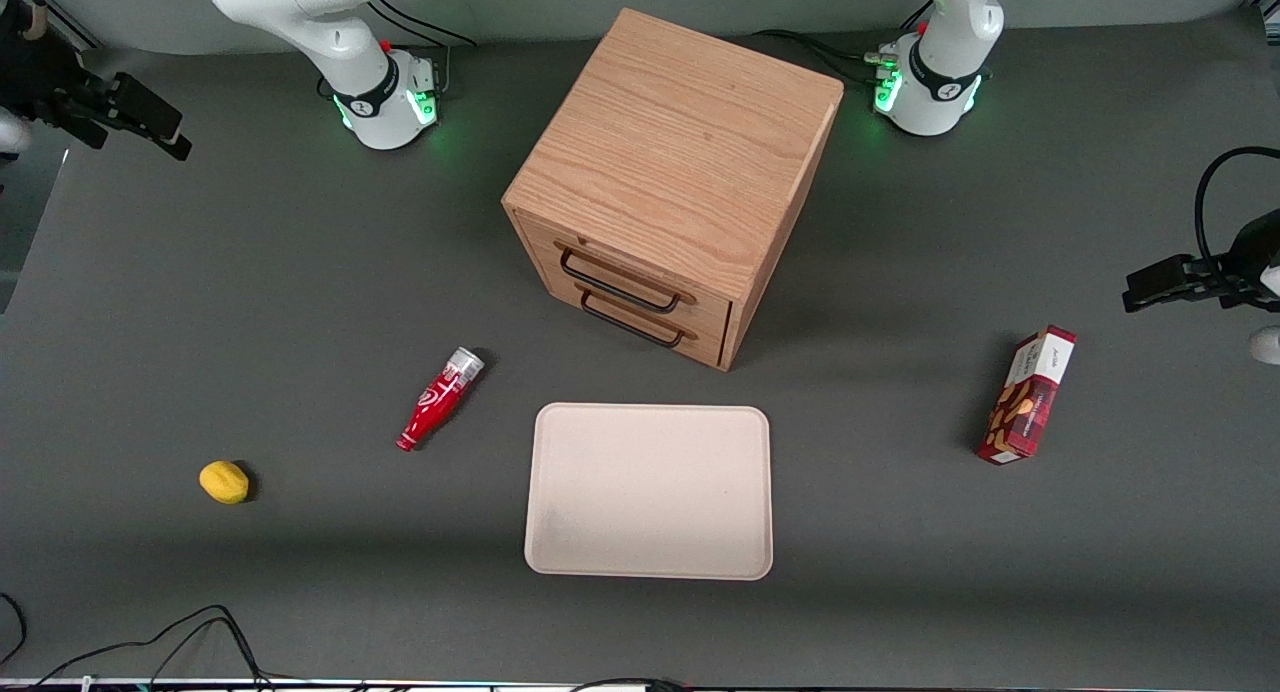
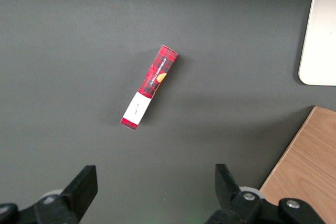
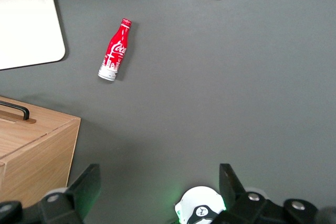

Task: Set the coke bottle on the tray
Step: 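Move the right gripper down toward the red Coca-Cola bottle, then close the right gripper around the bottle's body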

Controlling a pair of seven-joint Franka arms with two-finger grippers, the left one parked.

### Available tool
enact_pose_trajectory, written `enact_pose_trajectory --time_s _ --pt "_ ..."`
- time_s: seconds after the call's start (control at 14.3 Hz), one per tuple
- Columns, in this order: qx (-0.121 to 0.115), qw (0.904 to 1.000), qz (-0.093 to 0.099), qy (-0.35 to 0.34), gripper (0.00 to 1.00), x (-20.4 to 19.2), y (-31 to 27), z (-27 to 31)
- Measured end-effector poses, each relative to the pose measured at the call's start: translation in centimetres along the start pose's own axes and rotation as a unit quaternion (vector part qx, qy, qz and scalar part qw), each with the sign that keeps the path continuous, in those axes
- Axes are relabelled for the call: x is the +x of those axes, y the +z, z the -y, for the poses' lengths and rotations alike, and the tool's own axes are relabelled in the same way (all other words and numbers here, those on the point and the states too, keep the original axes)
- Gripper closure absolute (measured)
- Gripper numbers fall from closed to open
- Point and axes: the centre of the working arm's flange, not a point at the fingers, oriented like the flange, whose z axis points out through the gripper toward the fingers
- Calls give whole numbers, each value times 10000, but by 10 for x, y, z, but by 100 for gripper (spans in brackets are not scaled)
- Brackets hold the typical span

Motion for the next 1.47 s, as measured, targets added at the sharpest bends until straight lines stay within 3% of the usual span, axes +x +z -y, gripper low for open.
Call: enact_pose_trajectory --time_s 0.49,0.77,0.91,1.12,1.33,1.47 --pt "-18 9999 97 20 0 12 12 2" --pt "137 9991 257 302 0 40 44 74" --pt "156 9968 354 705 0 75 93 115" --pt "-4 9915 692 1104 0 123 209 157" --pt "-50 9836 765 1636 0 152 344 172" --pt "-61 9784 764 1923 0 160 404 174"
